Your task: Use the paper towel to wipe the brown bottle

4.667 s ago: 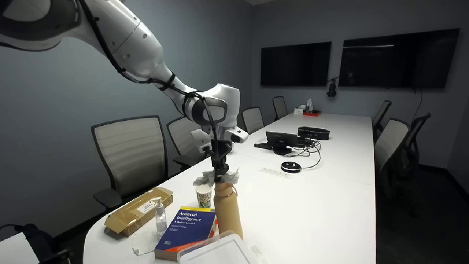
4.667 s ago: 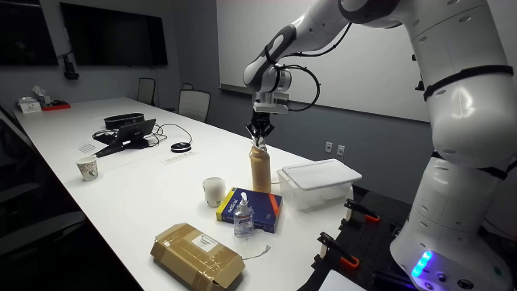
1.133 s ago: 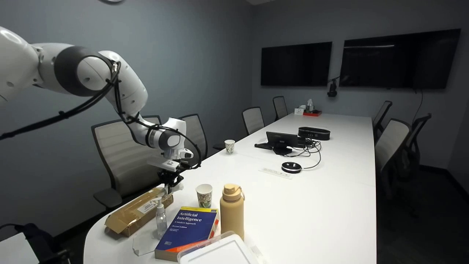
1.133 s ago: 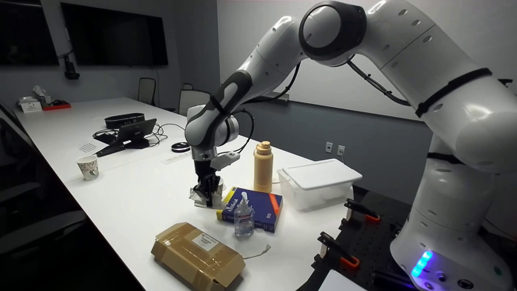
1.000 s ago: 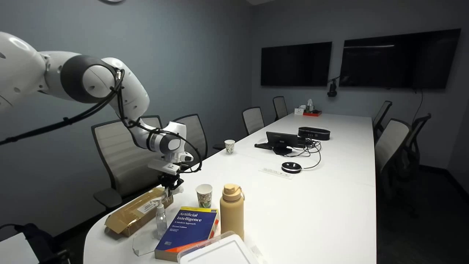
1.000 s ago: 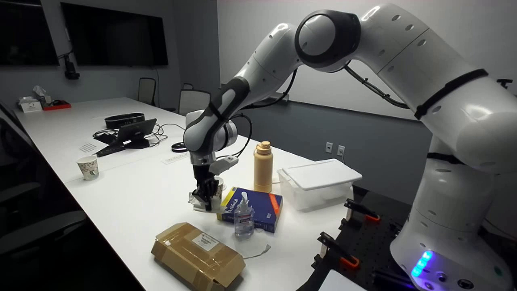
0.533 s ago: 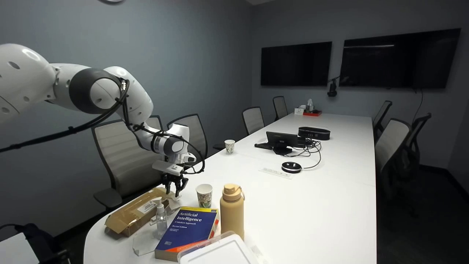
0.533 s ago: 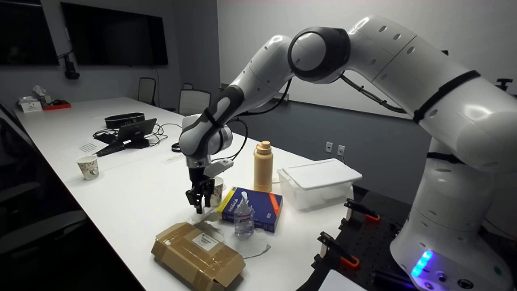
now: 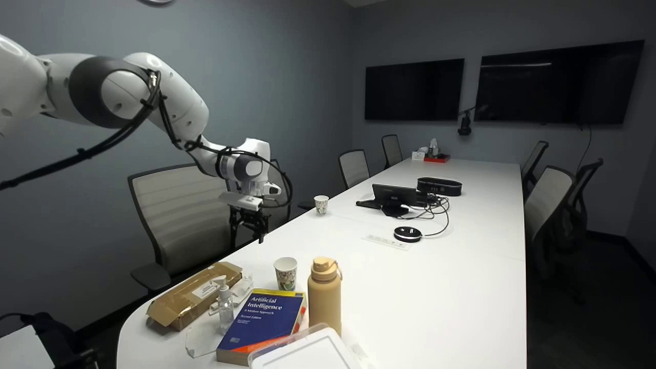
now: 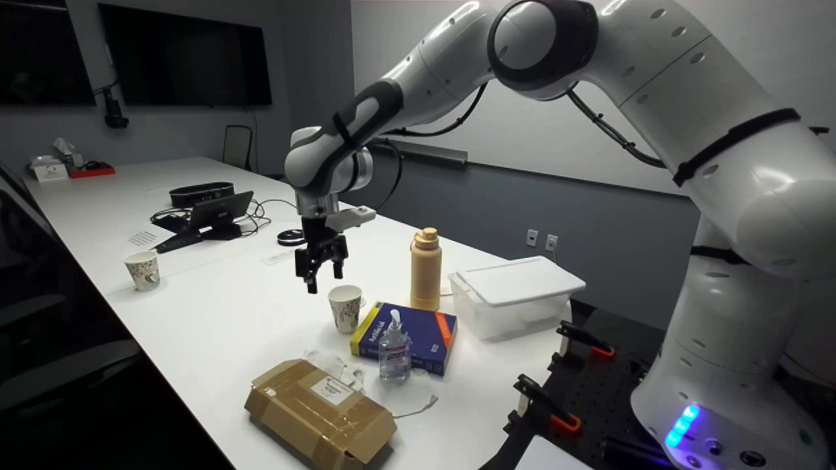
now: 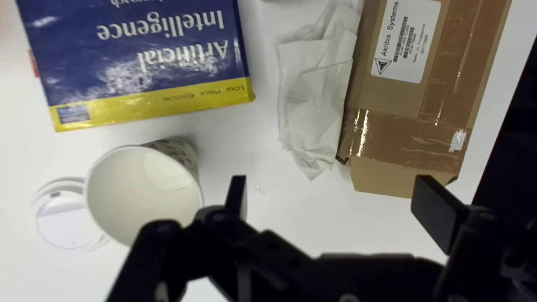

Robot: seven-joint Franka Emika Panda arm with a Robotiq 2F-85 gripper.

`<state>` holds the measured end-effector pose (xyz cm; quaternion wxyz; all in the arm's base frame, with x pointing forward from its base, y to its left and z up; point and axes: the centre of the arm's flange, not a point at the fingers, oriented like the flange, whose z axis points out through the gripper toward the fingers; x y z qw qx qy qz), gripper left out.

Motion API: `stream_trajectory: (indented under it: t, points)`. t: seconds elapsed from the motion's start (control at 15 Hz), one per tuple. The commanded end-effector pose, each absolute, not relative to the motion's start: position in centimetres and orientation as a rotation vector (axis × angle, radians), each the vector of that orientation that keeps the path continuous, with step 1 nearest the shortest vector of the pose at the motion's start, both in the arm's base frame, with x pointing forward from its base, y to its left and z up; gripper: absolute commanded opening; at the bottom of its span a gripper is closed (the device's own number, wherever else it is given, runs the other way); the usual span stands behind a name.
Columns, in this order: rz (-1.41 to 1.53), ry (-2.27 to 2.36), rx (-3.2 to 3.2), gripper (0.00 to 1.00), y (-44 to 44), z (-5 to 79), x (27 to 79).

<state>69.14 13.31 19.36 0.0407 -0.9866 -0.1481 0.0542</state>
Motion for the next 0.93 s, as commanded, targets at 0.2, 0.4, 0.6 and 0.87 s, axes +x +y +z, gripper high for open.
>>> stream_trajectory:
  t: [0.2,0.4,0.6,0.87]
  points:
    - [0.213,-0.176,-3.159,1.00,7.0,30.7,64.0]
    - [0.207,0.046,-3.208,1.00,3.4,33.2,62.1]
    - [0.203,0.218,-3.227,1.00,0.8,34.2,60.5]
    - [0.227,0.359,-3.219,1.00,-1.0,34.3,58.9]
